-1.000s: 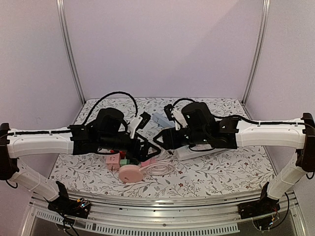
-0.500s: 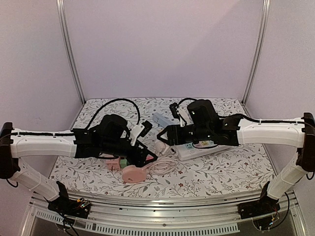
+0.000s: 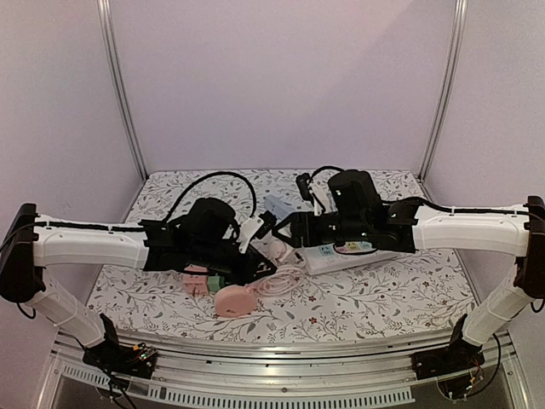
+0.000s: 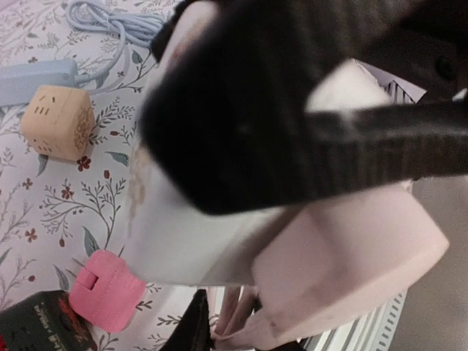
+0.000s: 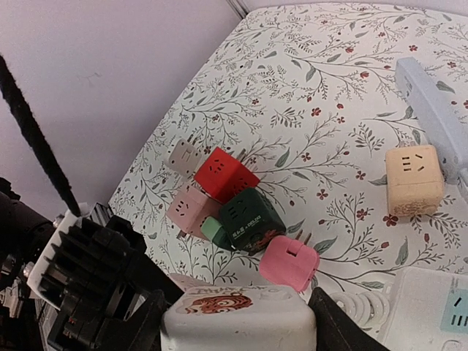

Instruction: Pull the plug off the socket

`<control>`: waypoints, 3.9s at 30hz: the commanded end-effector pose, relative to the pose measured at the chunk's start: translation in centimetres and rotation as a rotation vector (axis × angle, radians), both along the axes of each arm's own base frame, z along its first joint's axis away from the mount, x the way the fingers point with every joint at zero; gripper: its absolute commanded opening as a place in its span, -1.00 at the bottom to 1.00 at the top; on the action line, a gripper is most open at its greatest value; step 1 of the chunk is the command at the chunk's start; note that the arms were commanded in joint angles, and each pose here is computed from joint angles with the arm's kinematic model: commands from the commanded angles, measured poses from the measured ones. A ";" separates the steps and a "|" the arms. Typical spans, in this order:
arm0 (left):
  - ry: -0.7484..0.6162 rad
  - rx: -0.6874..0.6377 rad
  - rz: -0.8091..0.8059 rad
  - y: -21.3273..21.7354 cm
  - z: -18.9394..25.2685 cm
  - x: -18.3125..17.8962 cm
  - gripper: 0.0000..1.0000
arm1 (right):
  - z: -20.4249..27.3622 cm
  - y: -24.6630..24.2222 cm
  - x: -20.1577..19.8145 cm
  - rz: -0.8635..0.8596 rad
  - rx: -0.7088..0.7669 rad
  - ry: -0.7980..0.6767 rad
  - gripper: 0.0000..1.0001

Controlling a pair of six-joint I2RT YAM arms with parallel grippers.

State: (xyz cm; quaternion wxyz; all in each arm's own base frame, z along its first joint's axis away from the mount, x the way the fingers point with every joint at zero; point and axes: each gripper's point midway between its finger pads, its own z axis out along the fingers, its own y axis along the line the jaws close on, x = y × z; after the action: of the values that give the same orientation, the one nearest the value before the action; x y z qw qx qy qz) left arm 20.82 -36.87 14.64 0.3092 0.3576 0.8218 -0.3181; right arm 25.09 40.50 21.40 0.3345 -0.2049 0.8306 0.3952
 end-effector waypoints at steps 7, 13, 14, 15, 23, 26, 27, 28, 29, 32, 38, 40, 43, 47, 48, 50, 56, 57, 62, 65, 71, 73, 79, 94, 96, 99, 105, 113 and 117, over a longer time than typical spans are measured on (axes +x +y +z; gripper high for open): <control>-0.032 -0.106 0.012 -0.9 2.8 0.4 -1.00 | 2.1 0.4 0.3 -0.003 0.068 -0.066 -0.64; -0.053 -0.113 0.033 -0.4 3.6 0.6 -1.00 | -0.2 -0.2 0.6 -0.002 -0.027 -0.101 -0.65; -0.055 -0.111 0.039 -0.2 3.6 0.6 -1.00 | -0.6 -0.4 0.7 -0.003 -0.044 -0.111 -0.65; -0.057 -0.109 0.044 -0.1 3.7 0.7 -1.00 | -1.2 -0.7 0.6 0.001 -0.081 -0.125 -0.65; -0.072 -0.123 0.070 1.0 4.6 1.0 -1.00 | -3.0 -3.6 1.4 -0.043 -0.285 -0.232 -0.65; -0.068 -0.124 0.070 1.1 4.6 1.0 -1.00 | -2.5 -3.8 1.6 -0.064 -0.279 -0.231 -0.66; -0.065 -0.125 0.069 1.1 4.6 1.0 -1.00 | -2.4 -3.8 1.8 -0.079 -0.272 -0.223 -0.66; -0.062 -0.126 0.068 1.1 4.6 0.9 -1.00 | -2.2 -3.9 1.9 -0.097 -0.267 -0.217 -0.67; -0.061 -0.127 0.069 1.1 4.6 0.9 -1.00 | -2.1 -4.0 2.2 -0.130 -0.257 -0.200 -0.68; -0.056 -0.130 0.067 1.1 4.6 0.8 -1.00 | -2.2 -5.2 3.3 -0.247 -0.274 -0.172 -0.68; -0.059 -0.130 0.073 1.5 4.7 0.7 -1.00 | -3.2 -7.5 4.8 -0.409 -0.352 -0.153 -0.69; -0.063 -0.132 0.076 1.6 5.0 0.7 -1.00 | -3.4 -7.8 5.1 -0.423 -0.383 -0.164 -0.69; -0.066 -0.132 0.079 1.8 5.1 0.6 -1.00 | -3.6 -8.2 5.4 -0.435 -0.421 -0.170 -0.69; -0.069 -0.126 0.085 2.1 5.0 0.5 -1.00 | -4.1 -8.4 5.6 -0.439 -0.443 -0.152 -0.70; -0.068 -0.124 0.089 2.2 4.9 0.6 -1.00 | -4.0 -8.1 5.5 -0.428 -0.429 -0.144 -0.70; -0.058 -0.114 0.096 2.4 4.5 0.7 -1.00 | -3.5 -6.6 5.0 -0.364 -0.357 -0.131 -0.70; 0.007 -0.092 0.127 3.0 2.8 1.4 -1.00 | 1.2 -1.2 1.3 -0.064 -0.059 -0.114 -0.67; 0.015 -0.093 0.132 3.2 2.7 1.6 -1.00 | 2.1 -0.5 0.6 -0.015 -0.016 -0.107 -0.67; 0.054 -0.099 0.123 3.2 2.1 1.5 -1.00 | 5.9 1.1 -2.1 0.138 0.156 -0.095 -0.67; 0.058 -0.090 0.129 3.3 1.7 1.5 -1.00 | 6.8 1.1 -2.7 0.161 0.198 -0.100 -0.66; 0.025 -0.078 0.180 4.1 3.6 2.2 -1.00 | 4.3 -0.7 -0.4 0.020 0.039 -0.118 -0.67; 0.009 -0.053 0.195 4.5 5.0 2.4 -1.00 | 2.5 -1.6 0.7 -0.034 -0.073 -0.132 -0.67; 0.002 -0.062 0.156 5.3 7.7 1.1 -1.00 | -0.6 -4.4 4.3 -0.195 -0.345 -0.172 -0.67; -0.020 -0.096 0.155 5.6 8.1 1.3 -1.00 | 2.3 -1.0 3.0 -0.069 -0.121 -0.086 -0.66; -0.019 -0.099 0.166 5.8 7.9 1.6 -1.00 | 3.0 -1.0 2.7 -0.063 -0.101 -0.088 -0.64; -0.009 -0.103 0.163 5.7 7.6 1.5 -0.74 | 3.7 -1.6 2.8 -0.092 -0.103 -0.111 -0.64; -0.035 -0.111 0.160 5.9 8.2 1.3 0.55 | 3.2 -2.7 3.6 -0.167 -0.139 -0.095 -0.67; -0.090 -0.154 0.131 6.1 10.6 -0.1 0.99 | 2.5 -3.0 3.6 -0.177 -0.171 -0.088 -0.67; -0.132 -0.164 0.141 5.0 11.6 -0.3 0.99 | 2.2 -3.0 3.4 -0.166 -0.171 -0.081 -0.67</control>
State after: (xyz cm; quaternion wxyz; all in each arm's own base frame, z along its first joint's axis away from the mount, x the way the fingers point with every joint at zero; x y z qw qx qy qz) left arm 20.81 -30.97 25.68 0.3937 0.2879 0.8008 -0.3477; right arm 28.22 37.32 21.59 0.3554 -0.1841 0.8763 0.2682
